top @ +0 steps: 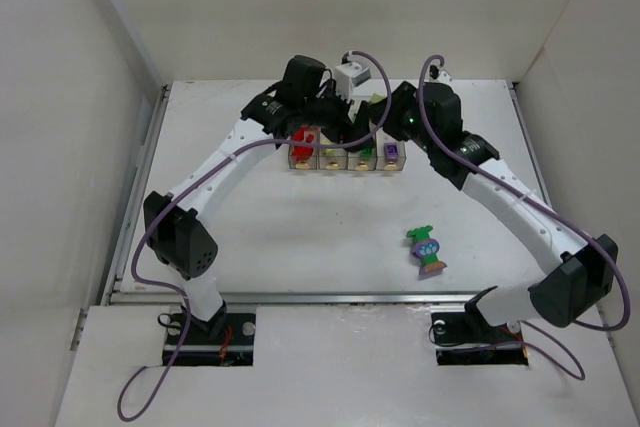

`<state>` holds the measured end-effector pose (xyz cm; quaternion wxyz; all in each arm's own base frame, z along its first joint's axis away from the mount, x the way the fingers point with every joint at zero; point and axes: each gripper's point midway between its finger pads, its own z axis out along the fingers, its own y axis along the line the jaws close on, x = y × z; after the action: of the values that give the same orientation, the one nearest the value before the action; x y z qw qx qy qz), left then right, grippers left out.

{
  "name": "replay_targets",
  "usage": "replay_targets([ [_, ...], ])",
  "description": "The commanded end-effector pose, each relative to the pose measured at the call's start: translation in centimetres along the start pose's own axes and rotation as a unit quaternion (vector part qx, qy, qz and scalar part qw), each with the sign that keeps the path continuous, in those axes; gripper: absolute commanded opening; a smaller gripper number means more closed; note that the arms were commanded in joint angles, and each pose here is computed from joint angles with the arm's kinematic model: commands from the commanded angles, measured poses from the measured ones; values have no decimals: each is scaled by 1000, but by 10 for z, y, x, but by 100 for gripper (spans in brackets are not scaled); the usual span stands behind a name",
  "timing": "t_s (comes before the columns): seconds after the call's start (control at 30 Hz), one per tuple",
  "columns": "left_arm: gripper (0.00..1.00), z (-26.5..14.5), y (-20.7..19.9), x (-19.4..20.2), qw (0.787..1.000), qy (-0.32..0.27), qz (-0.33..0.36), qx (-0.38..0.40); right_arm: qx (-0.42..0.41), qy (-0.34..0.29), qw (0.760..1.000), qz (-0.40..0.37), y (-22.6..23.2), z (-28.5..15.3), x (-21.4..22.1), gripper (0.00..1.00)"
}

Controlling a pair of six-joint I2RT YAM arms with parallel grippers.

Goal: Sort the legos into containers by color

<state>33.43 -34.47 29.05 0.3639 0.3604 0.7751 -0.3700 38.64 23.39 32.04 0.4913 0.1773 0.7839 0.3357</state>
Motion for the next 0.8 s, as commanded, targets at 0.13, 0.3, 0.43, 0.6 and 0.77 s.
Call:
replay_targets([
  [0.13, 77, -9, -6, -35, 996, -49, -76, -13, -42, -30, 996, 73, 34, -10, -17, 0],
  [0.3, 72, -10, 7, -36, 993, -57, -93, -53, -39, -33, 995, 91, 30, -16, -16, 0],
  [0.43, 71, -12, 14, -44, 990, -71, -94, -74, -35, -20, 992, 117, 26, -14, -8, 0],
  [0.6, 67, -17, 13, -55, 988, -87, -99, -81, -42, 0, 988, 151, 30, -15, 0, 0],
  [0.77, 58, -26, 7, -75, 986, -112, -93, -76, -47, 9, 985, 167, 34, -16, 2, 0],
])
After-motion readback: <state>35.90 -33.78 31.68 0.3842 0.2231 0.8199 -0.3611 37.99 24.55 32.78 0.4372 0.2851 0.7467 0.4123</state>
